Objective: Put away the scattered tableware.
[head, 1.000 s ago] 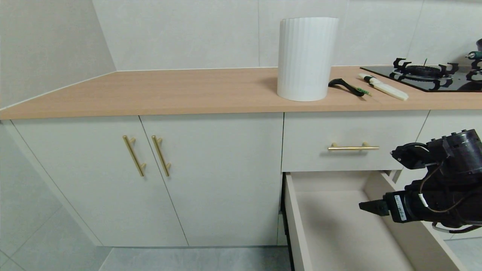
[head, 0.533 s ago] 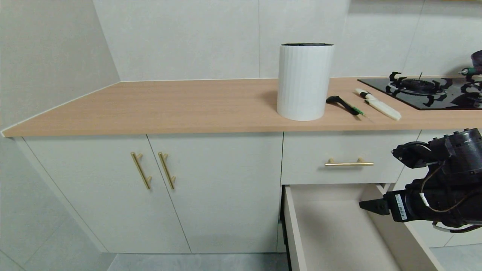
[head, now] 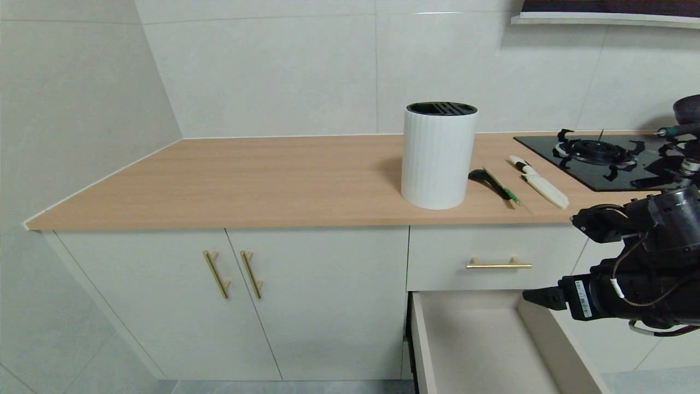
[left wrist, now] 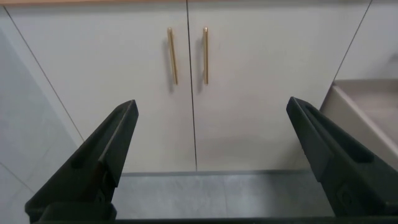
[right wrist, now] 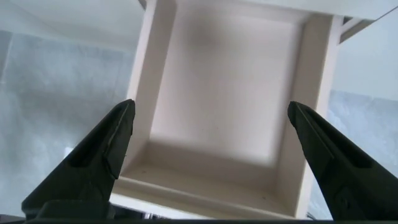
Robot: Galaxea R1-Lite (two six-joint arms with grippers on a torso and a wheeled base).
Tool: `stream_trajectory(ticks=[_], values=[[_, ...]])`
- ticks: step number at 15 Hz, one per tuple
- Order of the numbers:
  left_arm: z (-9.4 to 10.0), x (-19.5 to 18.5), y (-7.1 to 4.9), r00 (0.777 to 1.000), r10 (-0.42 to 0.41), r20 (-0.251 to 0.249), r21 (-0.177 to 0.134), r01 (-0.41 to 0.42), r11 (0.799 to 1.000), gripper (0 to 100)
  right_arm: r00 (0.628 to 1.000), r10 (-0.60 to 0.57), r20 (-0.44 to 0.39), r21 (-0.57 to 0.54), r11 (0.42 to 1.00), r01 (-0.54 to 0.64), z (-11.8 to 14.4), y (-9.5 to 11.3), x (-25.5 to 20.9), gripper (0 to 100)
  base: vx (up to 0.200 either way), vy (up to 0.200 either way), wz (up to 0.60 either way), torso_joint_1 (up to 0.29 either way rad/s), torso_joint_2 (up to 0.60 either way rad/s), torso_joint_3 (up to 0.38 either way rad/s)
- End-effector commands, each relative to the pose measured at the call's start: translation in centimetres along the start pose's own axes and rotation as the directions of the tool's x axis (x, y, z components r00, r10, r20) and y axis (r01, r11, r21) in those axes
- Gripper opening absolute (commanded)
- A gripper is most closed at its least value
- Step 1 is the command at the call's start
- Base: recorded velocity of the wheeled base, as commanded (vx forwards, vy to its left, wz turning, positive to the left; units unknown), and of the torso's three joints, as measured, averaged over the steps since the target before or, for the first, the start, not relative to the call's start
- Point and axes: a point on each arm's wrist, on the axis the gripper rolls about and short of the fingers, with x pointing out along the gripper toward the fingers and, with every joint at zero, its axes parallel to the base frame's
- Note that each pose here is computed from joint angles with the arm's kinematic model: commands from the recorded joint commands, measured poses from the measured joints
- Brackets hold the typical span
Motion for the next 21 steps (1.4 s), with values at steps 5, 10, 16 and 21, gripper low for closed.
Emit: stream_trajectory(ticks=[5,10,16,21], values=[[0.0,0.0,0.0,1.0,0.001,0.0,0.0,-0.001,1.0,100,0.98,-0.01,0.199,0.025,1.0,0.005,4.8,-0.4,-0.5,100,0.0,0.0,0.0,0.034,-0.09,-0.056],[0.0,0.0,0.0,1.0,0.001,-0.001,0.0,-0.001,1.0,100,0.956,-0.084,0.282,0.098,0.993,0.059,14.4,-2.0,3.5,100,0.0,0.0,0.0,0.0,0.0,0.0],[0.0,0.0,0.0,1.0,0.001,0.0,0.0,-0.001,1.0,100,0.946,-0.179,0.271,0.192,0.973,0.129,15.7,-4.1,11.0,100,0.0,0.0,0.0,0.0,0.0,0.0],[0.0,0.0,0.0,1.0,0.001,0.0,0.0,-0.001,1.0,100,0.948,-0.192,0.256,0.19,0.971,0.145,15.4,-4.5,12.2,100,0.0,0.0,0.0,0.0,0.0,0.0]])
